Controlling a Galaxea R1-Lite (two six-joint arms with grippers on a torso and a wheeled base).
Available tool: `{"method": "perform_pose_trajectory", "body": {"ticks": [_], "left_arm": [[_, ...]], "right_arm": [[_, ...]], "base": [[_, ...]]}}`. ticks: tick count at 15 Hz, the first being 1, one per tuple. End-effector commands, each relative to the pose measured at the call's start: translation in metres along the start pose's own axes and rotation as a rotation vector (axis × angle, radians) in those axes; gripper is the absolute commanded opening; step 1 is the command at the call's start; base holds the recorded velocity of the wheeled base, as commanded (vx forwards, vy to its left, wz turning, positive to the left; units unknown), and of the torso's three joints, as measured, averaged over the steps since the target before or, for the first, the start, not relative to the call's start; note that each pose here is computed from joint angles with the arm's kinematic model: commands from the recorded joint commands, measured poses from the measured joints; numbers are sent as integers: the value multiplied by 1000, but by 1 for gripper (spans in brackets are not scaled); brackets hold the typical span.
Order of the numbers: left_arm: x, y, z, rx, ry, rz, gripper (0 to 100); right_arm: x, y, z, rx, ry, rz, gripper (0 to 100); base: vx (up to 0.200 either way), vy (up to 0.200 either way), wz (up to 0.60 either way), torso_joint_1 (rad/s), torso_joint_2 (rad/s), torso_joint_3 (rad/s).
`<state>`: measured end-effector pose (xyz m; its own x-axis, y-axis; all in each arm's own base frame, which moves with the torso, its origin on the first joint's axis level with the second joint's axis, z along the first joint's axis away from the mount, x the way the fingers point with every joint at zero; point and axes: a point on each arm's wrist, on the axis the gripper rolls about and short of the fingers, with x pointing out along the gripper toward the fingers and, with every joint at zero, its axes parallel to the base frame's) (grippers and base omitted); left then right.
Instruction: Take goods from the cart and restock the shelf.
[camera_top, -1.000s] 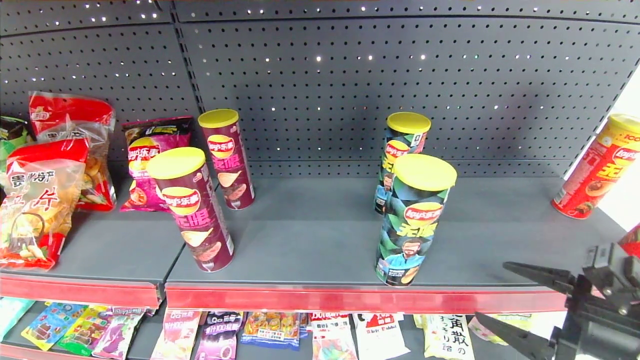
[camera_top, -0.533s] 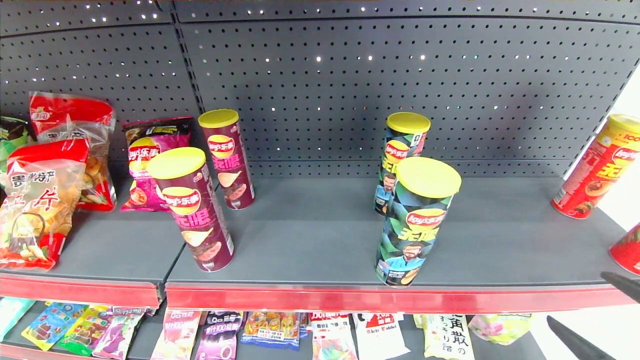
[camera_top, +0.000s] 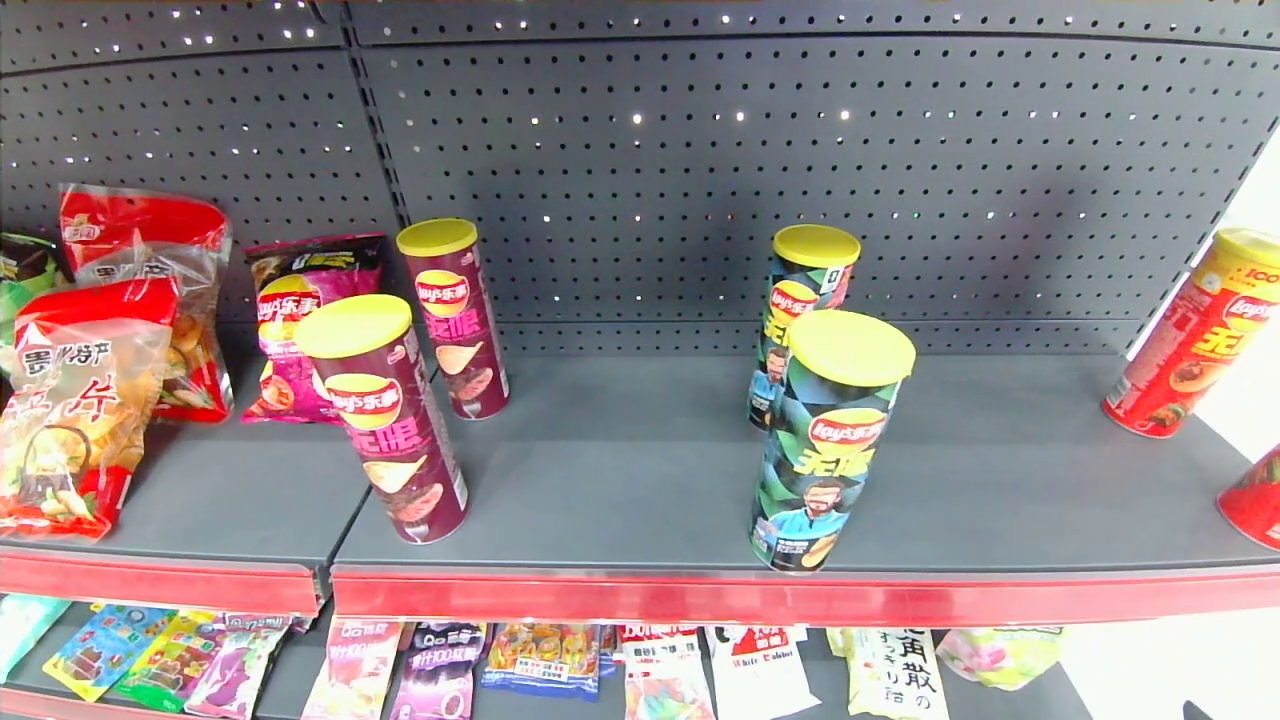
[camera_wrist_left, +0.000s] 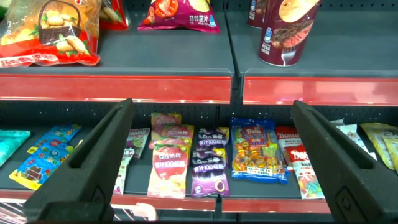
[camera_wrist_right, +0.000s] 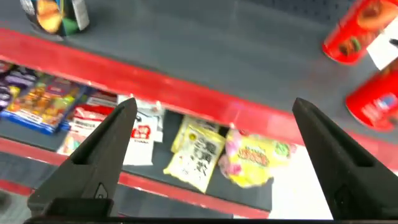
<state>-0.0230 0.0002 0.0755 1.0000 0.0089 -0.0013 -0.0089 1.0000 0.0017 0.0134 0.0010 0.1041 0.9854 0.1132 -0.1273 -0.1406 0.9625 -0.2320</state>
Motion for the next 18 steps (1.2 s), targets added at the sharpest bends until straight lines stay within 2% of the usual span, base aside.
{"method": "perform_pose_trajectory", "body": {"ticks": [1, 2, 4, 6, 8, 9, 11, 13, 15, 18], "left_arm": [[0, 0, 0, 0, 2, 0, 100], [0, 0, 0, 0, 2, 0, 100], [0, 0, 0, 0, 2, 0, 100], [0, 0, 0, 0, 2, 0, 100], [0, 0, 0, 0, 2, 0, 100], [0, 0, 0, 0, 2, 0, 100], [0, 0, 0, 0, 2, 0, 100], [0, 0, 0, 0, 2, 0, 100], [0, 0, 0, 0, 2, 0, 100], [0, 0, 0, 0, 2, 0, 100]], "right_arm": [[-17, 2, -12, -7, -49, -90, 100], [-25, 5, -20, 3, -48, -135, 100], [-28, 6, -22, 22, -76, -143, 100], [-28, 6, -23, 112, -83, -144, 100], [-31, 8, -23, 136, -113, -184, 100], [-34, 9, -24, 114, -154, -141, 100], [-34, 10, -24, 110, -160, -129, 100], [-34, 9, -24, 207, -171, -126, 100], [-34, 8, -25, 264, -165, -208, 100], [-34, 6, -26, 221, -155, -268, 100]], "base": [[0, 0, 0, 0, 0, 0], [0, 0, 0, 0, 0, 0], [0, 0, 0, 0, 0, 0], [0, 0, 0, 0, 0, 0], [0, 0, 0, 0, 0, 0], [0, 0, 0, 0, 0, 0], [0, 0, 0, 0, 0, 0], [0, 0, 0, 0, 0, 0], [0, 0, 0, 0, 0, 0], [0, 0, 0, 0, 0, 0]]}}
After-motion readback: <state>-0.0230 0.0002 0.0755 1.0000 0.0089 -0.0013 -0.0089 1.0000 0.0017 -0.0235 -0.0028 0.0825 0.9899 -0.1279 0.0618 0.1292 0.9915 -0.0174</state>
